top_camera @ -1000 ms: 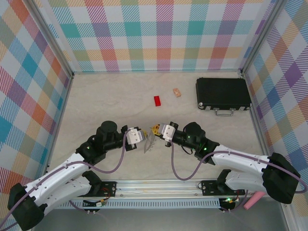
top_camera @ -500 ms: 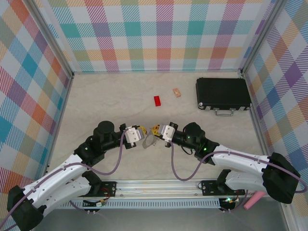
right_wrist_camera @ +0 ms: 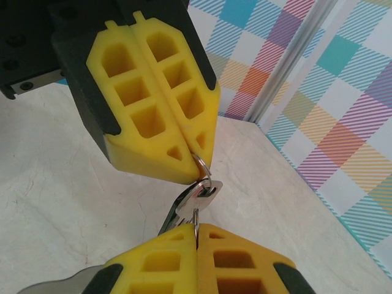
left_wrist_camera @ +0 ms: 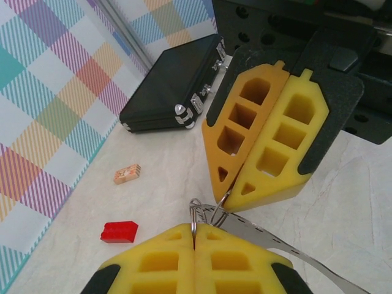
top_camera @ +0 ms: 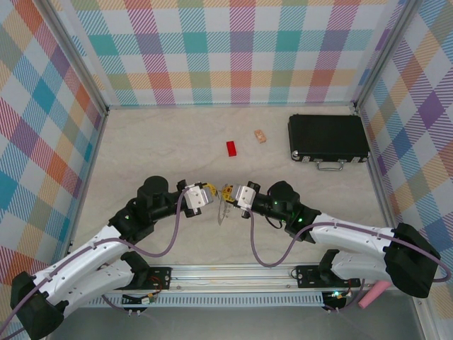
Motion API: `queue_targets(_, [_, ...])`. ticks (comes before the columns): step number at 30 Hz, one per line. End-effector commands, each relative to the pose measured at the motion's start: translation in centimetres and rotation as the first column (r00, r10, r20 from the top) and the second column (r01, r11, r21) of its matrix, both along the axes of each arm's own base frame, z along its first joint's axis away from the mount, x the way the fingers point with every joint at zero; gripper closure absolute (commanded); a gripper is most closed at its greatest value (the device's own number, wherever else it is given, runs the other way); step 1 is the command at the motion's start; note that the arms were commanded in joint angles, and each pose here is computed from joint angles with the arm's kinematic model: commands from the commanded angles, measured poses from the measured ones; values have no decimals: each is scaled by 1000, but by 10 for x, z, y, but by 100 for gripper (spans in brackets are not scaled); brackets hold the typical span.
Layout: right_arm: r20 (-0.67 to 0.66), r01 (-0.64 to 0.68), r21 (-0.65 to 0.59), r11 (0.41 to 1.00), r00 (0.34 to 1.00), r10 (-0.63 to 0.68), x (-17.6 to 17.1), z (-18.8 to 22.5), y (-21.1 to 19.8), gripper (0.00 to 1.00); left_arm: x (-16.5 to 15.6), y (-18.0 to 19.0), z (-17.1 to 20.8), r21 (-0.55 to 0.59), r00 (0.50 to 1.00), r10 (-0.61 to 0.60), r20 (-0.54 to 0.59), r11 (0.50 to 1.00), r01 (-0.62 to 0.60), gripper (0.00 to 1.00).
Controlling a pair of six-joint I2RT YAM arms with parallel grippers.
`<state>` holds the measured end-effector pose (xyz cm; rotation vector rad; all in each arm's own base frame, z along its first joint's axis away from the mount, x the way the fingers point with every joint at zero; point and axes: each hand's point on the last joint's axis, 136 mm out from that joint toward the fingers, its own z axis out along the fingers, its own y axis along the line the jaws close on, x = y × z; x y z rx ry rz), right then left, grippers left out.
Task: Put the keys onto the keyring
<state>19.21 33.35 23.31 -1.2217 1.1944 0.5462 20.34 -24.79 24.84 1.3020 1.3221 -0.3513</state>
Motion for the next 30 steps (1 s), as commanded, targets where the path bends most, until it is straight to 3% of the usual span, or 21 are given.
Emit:
queue_targets(1, [22, -12, 47, 999, 1000, 11, -4, 12, 2, 100, -2, -3, 8, 13, 1000, -23, 19, 1000, 22, 100])
queue_targets(30, [12, 11, 47, 999, 1000, -12, 0, 11, 0, 100, -6, -4, -5, 68, 999, -32, 24, 997, 30, 100])
